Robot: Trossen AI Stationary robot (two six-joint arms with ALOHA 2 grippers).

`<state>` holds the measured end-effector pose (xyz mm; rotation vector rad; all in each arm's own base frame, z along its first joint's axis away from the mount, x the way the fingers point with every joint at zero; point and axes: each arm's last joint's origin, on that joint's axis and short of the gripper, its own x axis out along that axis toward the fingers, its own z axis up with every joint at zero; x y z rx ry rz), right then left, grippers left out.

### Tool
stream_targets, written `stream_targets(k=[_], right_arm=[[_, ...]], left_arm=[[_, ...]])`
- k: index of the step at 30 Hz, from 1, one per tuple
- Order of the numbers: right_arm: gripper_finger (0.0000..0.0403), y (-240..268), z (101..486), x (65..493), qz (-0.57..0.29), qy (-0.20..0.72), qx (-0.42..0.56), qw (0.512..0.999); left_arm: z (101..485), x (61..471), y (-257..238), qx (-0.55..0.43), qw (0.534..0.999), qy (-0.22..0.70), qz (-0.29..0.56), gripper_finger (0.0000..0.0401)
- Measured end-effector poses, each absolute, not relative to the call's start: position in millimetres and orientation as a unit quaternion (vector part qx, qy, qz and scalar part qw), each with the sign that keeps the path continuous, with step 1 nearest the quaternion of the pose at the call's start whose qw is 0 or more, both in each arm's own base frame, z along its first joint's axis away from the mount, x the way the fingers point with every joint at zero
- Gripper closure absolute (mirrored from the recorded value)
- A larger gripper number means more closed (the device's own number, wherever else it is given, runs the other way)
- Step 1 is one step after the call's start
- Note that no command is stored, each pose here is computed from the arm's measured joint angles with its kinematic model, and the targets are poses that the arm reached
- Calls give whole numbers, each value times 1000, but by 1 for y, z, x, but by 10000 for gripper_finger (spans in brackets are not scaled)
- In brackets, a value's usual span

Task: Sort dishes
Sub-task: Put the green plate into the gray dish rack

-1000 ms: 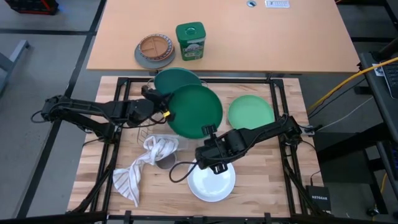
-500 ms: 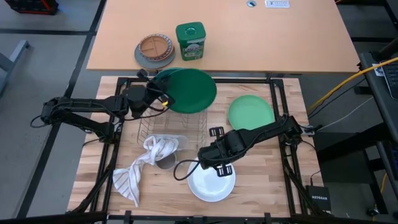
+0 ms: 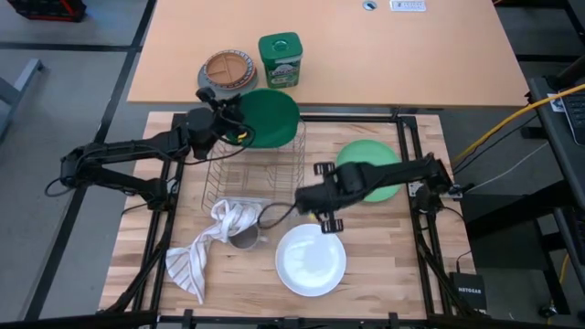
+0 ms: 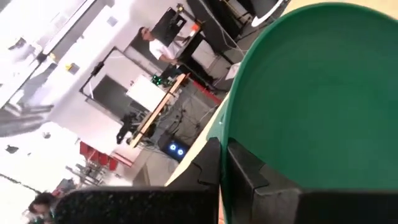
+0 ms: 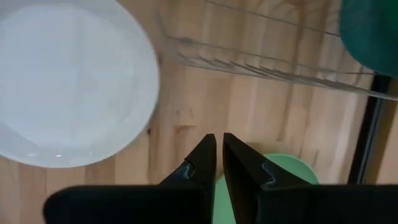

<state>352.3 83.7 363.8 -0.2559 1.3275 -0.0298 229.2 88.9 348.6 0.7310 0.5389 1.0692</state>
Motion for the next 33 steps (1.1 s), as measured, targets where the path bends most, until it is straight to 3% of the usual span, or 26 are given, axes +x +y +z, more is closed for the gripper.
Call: stream_targets(k=[16,27,33], right_arm=[[371,33,407,291,-18,583,-60,810],[371,32,400,288,-1,596,-81,799],[371,32,395,289,14,604,-97,791]], left_arm=[[344,228,106,461,749,291,378,401],[326,248,115,519,713,338,329,401],[332,250,112,529,710,312,344,401]])
